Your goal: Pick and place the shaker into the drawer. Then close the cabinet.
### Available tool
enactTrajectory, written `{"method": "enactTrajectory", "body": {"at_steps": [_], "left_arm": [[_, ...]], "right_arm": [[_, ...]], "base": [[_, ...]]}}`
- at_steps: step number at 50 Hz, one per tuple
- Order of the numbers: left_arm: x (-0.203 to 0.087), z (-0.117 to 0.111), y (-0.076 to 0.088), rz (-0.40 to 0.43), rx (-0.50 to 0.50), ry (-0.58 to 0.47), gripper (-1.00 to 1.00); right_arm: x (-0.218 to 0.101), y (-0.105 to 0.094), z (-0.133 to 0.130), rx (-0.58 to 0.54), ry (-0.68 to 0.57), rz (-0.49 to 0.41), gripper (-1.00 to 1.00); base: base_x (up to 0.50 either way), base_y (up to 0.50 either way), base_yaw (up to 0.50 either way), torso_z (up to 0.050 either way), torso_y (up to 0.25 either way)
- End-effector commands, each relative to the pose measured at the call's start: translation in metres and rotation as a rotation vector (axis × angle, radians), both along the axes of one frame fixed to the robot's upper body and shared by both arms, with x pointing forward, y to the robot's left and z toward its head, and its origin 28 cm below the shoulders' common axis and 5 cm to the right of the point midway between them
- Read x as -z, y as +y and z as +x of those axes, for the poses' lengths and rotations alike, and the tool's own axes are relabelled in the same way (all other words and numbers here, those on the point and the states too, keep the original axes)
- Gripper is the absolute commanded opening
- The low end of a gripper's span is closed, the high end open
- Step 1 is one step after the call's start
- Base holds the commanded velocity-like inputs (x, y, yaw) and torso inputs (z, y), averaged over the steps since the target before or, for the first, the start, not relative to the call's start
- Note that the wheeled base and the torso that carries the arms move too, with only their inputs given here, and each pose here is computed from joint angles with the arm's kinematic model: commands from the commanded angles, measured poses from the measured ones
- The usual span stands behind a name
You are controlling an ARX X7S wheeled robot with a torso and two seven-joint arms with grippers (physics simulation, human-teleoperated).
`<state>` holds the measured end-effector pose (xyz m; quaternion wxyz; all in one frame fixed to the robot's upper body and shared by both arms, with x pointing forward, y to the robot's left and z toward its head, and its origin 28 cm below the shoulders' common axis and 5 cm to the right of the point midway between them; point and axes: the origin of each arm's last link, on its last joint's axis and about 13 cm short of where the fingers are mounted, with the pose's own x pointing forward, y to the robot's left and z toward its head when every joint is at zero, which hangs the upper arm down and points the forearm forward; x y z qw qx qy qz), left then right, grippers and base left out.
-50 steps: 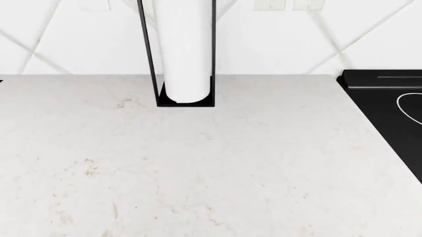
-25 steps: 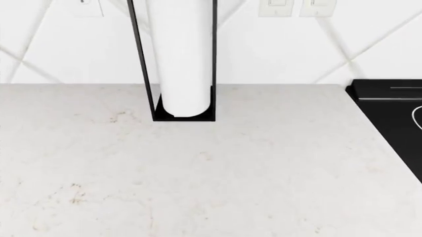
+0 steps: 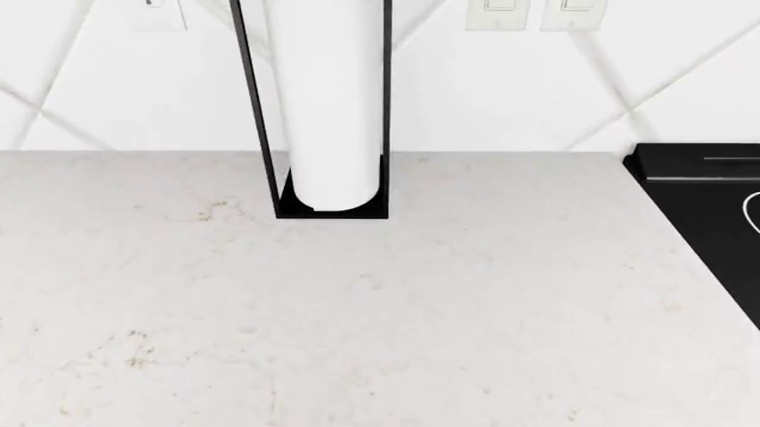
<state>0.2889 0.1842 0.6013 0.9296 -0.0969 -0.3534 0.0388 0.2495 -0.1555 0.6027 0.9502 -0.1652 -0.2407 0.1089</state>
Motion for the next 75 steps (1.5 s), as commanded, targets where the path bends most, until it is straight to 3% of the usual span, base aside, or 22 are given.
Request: {"method": "enactTrajectory", "body": {"at_steps": [1,47,49,51,52,55,57,59,63,68,75], "left_arm": [[-0.006,-0.011,-0.005,-0.007,0.051,-0.034,-1.0],[0.017,0.019,-0.016,0.053,0.119,0.066,-1.0],[0.03,0.03,-0.022,0.067,0.151,0.097,-1.0],[0.092,0.061,0.002,-0.039,0.111,0.319,-1.0],[0.11,0.061,0.002,-0.045,0.126,0.347,-1.0],[0.172,0.048,-0.003,0.021,0.188,0.356,-1.0],[0.199,0.021,-0.014,0.111,0.251,0.259,-1.0],[0.223,0.013,-0.011,0.13,0.262,0.273,-1.0],[0.259,-0.002,-0.005,0.139,0.281,0.319,-1.0],[0.303,-0.021,-0.001,0.207,0.292,0.347,-1.0],[0.342,-0.036,0.005,0.241,0.283,0.382,-1.0]], "right_arm": [[-0.019,0.014,-0.03,-0.001,-0.218,-0.098,-1.0],[-0.011,0.012,-0.01,-0.037,-0.103,-0.091,-1.0],[-0.007,0.012,-0.001,-0.038,-0.062,-0.091,-1.0],[0.022,0.012,0.016,-0.043,0.011,-0.065,-1.0],[0.038,0.012,0.017,-0.043,0.025,-0.06,-1.0],[0.096,0.015,0.014,-0.056,0.049,-0.001,-1.0],[0.127,0.017,0.013,-0.061,0.067,0.034,-1.0],[0.153,0.019,0.011,-0.064,0.092,0.056,-1.0],[0.194,0.024,0.005,-0.069,0.136,0.087,-1.0],[0.236,0.028,-0.003,-0.077,0.19,0.126,-1.0],[0.277,0.027,-0.01,-0.062,0.236,0.182,-1.0]], "base": [[0.0,0.0,0.0,0.0,0.0],[-0.43,0.0,0.0,0.0,0.0],[0.0,0.0,0.0,0.0,0.0],[0.0,0.0,0.0,0.0,0.0],[0.0,0.0,0.0,0.0,0.0],[0.0,0.0,0.0,0.0,0.0],[0.0,0.0,0.0,0.0,0.0],[0.0,0.0,0.0,0.0,0.0],[0.0,0.0,0.0,0.0,0.0],[0.0,0.0,0.0,0.0,0.0],[0.0,0.0,0.0,0.0,0.0]]}}
